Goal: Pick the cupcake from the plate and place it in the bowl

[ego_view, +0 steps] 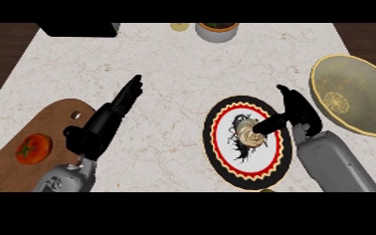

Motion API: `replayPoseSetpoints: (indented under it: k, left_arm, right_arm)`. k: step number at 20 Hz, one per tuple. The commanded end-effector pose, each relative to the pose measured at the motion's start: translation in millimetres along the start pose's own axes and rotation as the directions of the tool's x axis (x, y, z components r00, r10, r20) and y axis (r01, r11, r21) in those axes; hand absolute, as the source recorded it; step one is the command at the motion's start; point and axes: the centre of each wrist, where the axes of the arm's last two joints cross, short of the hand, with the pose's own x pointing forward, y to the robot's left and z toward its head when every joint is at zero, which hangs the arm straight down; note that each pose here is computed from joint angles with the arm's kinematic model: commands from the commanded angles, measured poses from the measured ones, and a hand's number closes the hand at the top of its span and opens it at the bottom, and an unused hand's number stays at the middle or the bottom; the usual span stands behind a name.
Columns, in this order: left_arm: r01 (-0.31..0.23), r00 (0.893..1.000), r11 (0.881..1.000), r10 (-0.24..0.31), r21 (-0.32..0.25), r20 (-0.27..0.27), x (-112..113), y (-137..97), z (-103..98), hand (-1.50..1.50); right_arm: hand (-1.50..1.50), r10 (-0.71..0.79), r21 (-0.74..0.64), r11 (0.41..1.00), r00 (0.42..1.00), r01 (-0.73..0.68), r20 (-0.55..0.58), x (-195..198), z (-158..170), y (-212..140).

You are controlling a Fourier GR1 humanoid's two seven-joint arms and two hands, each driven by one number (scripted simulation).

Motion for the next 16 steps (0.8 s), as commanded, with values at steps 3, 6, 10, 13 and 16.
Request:
replayPoseSetpoints:
  k: [3,6,10,13,16]
  left_arm:
    - [0.016,1.0,1.0,-0.016,0.013,0.008,0.8,-8.5,-11.1,0.0]
    - [0.003,1.0,1.0,-0.003,0.009,0.017,3.5,3.5,-3.7,0.0]
    - [-0.02,1.0,1.0,0.02,0.006,0.008,1.7,7.7,-6.8,0.0]
    - [-0.002,1.0,1.0,0.002,0.007,-0.002,-16.3,10.8,7.5,0.0]
    - [-0.02,1.0,1.0,0.02,0.007,0.004,0.4,0.1,-3.0,0.0]
  right_arm:
    - [-1.5,0.104,0.123,0.989,0.982,-0.085,-0.159,46.0,14.7,-11.3]
    - [-1.5,0.11,0.135,0.987,0.976,-0.085,-0.187,57.4,25.1,-7.2]
    - [-1.5,0.125,0.117,0.988,0.976,-0.105,-0.178,55.1,23.4,-11.7]
    - [-1.5,0.12,0.081,0.991,0.978,-0.107,-0.172,63.0,28.6,2.1]
    - [-1.5,0.131,0.055,0.991,0.977,-0.124,-0.167,56.0,26.0,17.0]
